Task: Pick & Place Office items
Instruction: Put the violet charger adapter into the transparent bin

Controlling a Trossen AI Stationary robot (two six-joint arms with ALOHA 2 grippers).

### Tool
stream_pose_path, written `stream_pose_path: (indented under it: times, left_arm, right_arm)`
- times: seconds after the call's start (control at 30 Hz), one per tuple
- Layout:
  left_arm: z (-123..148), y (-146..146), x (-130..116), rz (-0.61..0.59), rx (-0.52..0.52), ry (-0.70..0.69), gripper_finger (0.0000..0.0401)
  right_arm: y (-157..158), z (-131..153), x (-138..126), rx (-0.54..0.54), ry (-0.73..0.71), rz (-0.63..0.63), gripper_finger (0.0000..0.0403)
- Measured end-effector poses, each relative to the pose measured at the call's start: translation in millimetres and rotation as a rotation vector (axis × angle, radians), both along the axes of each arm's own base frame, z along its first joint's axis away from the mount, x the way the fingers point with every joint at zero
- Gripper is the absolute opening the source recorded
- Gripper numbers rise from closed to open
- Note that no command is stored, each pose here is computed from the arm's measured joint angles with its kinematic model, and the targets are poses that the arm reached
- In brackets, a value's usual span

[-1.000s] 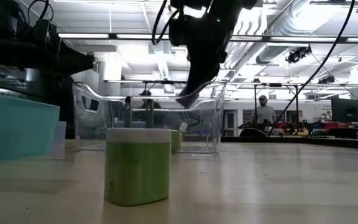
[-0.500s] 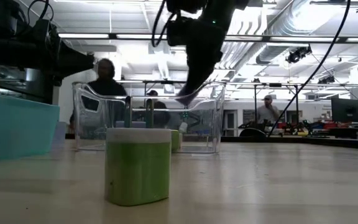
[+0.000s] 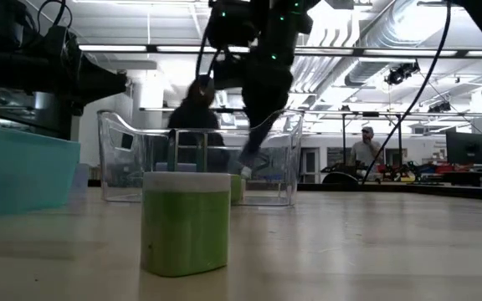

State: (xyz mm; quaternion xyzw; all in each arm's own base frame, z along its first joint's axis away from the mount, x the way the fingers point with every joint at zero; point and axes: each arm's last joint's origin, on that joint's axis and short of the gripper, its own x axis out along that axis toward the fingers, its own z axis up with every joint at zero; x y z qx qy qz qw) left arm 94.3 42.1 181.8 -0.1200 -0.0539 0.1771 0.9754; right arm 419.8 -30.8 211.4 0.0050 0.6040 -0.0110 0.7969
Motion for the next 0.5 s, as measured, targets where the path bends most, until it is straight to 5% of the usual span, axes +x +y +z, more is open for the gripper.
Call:
stream_pose_path:
  times: [0.5]
  left_arm:
    - [-0.3,0.2,0.6,-0.002,-0.002,0.004,0.0102]
  right_arm:
    - [5.0,-24.1,0.0,0.091,0.113,-0.011,0.013]
